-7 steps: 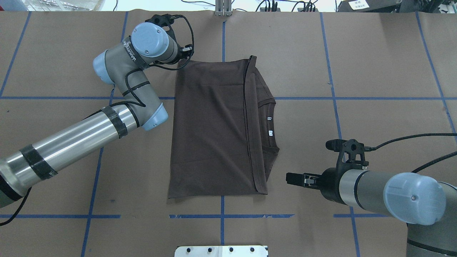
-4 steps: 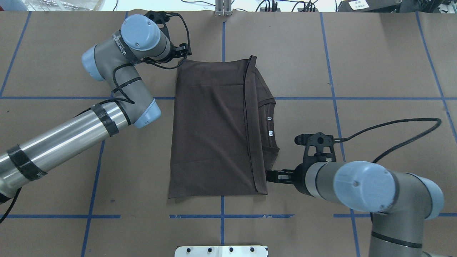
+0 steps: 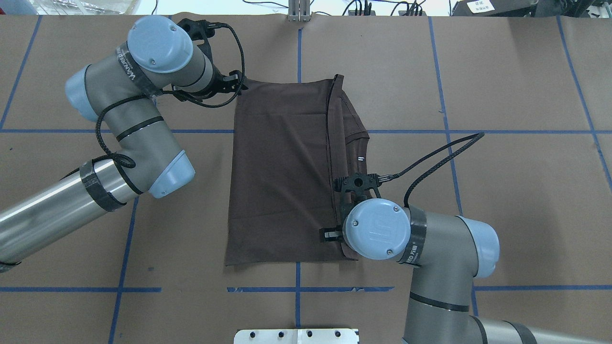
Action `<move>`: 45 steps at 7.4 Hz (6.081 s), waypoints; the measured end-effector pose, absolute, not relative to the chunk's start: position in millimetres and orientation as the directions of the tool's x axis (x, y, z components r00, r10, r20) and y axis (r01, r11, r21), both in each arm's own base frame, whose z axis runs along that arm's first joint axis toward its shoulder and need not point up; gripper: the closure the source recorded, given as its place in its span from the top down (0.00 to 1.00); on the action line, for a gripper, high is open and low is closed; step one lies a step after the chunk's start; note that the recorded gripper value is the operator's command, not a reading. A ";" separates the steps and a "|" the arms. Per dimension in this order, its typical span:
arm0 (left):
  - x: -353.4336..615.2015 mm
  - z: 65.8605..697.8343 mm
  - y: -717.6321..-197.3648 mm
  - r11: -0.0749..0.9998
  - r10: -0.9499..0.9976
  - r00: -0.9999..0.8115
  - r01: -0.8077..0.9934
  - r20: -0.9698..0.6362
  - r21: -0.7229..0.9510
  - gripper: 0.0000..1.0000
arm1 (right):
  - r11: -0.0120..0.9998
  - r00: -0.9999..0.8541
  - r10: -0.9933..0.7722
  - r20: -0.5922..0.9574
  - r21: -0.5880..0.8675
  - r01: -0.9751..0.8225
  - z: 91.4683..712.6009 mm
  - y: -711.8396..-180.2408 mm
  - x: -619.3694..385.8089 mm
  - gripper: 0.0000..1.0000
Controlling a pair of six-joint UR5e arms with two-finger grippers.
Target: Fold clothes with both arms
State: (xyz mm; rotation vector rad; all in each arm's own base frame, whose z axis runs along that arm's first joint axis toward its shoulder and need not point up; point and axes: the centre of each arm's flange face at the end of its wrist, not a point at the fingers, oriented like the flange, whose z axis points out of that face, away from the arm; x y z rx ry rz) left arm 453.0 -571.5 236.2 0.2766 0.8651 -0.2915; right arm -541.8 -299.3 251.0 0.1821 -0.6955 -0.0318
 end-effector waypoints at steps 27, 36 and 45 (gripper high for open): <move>454.0 233.8 -549.9 0.934 -0.123 0.604 0.338 -0.787 0.113 1.00 | 0.984 0.836 -0.138 0.531 0.171 0.054 272.1 -386.2 -504.8 1.00; 547.8 269.9 -303.0 0.872 -0.477 0.457 0.352 -0.750 -0.340 0.98 | 0.995 0.568 -0.034 0.823 0.081 -0.057 257.4 -441.4 -476.1 1.00; 553.5 290.9 -267.8 0.865 -0.497 0.527 0.360 -0.690 -0.349 0.70 | 0.995 0.554 -0.041 0.831 0.084 -0.053 258.4 -437.1 -475.1 1.00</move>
